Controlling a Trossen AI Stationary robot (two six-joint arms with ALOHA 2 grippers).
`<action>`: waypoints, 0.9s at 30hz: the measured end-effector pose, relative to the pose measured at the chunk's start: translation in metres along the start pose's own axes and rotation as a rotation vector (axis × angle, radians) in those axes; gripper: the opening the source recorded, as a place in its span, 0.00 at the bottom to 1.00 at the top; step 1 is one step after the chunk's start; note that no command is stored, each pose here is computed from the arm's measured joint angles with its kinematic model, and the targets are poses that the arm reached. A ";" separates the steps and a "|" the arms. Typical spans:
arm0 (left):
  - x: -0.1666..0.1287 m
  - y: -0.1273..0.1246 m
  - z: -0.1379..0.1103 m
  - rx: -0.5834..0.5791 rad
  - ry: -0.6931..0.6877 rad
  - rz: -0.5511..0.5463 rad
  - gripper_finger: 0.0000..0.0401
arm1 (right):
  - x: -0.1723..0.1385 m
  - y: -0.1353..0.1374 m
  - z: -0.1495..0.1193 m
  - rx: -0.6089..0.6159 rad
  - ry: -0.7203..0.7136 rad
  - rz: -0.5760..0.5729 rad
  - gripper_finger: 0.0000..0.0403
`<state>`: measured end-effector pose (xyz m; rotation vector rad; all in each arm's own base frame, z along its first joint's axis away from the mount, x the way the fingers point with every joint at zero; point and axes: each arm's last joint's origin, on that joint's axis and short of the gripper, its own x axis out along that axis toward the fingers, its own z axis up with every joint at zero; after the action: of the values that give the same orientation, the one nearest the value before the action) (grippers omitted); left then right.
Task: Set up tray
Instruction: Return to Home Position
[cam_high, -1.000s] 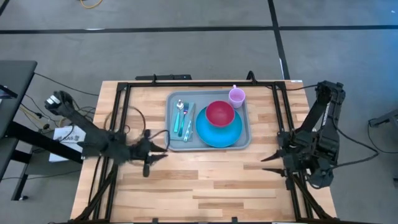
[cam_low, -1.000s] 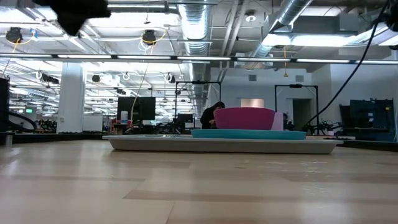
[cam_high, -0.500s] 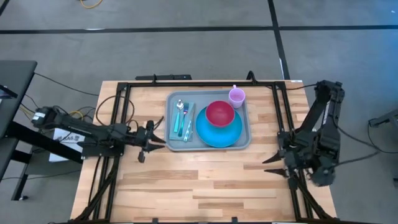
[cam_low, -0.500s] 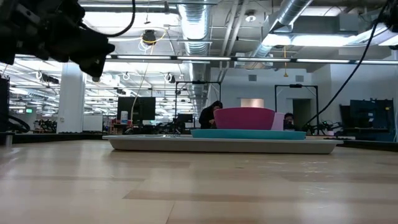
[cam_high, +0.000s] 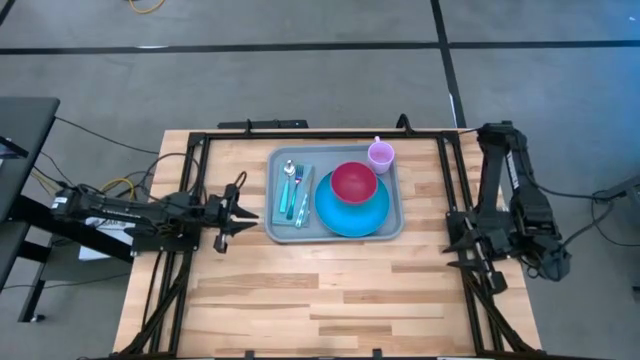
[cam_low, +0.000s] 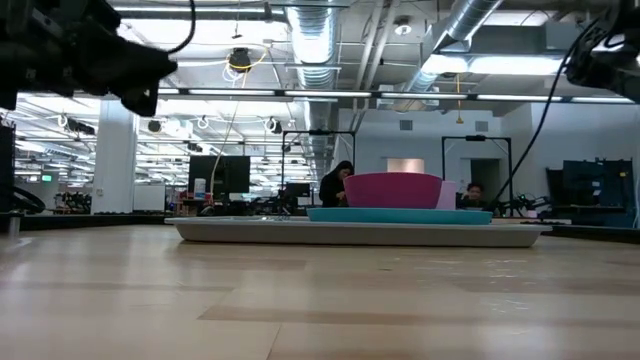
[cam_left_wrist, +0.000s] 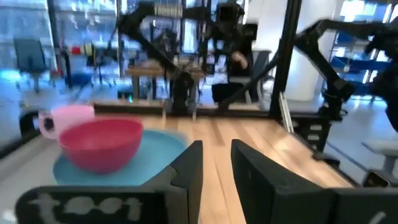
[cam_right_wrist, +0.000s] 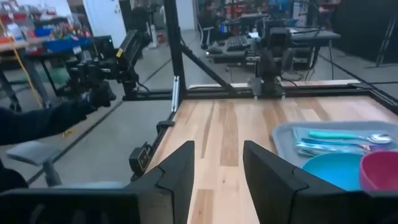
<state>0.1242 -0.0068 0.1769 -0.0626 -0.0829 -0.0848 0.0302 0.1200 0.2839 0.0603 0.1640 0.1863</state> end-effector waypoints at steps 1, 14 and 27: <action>0.000 0.000 0.002 0.009 -0.018 0.000 0.19 | -0.001 -0.001 -0.006 0.015 -0.005 0.004 0.32; -0.001 0.001 0.010 0.038 -0.103 0.022 0.19 | 0.012 -0.017 -0.058 0.104 -0.055 -0.090 0.32; 0.000 0.001 0.008 0.042 -0.077 0.023 0.19 | 0.054 -0.016 -0.031 0.017 -0.033 0.054 0.32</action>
<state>0.1233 -0.0050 0.1844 -0.0244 -0.1611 -0.0574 0.0801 0.1154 0.2439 0.0851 0.1308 0.2379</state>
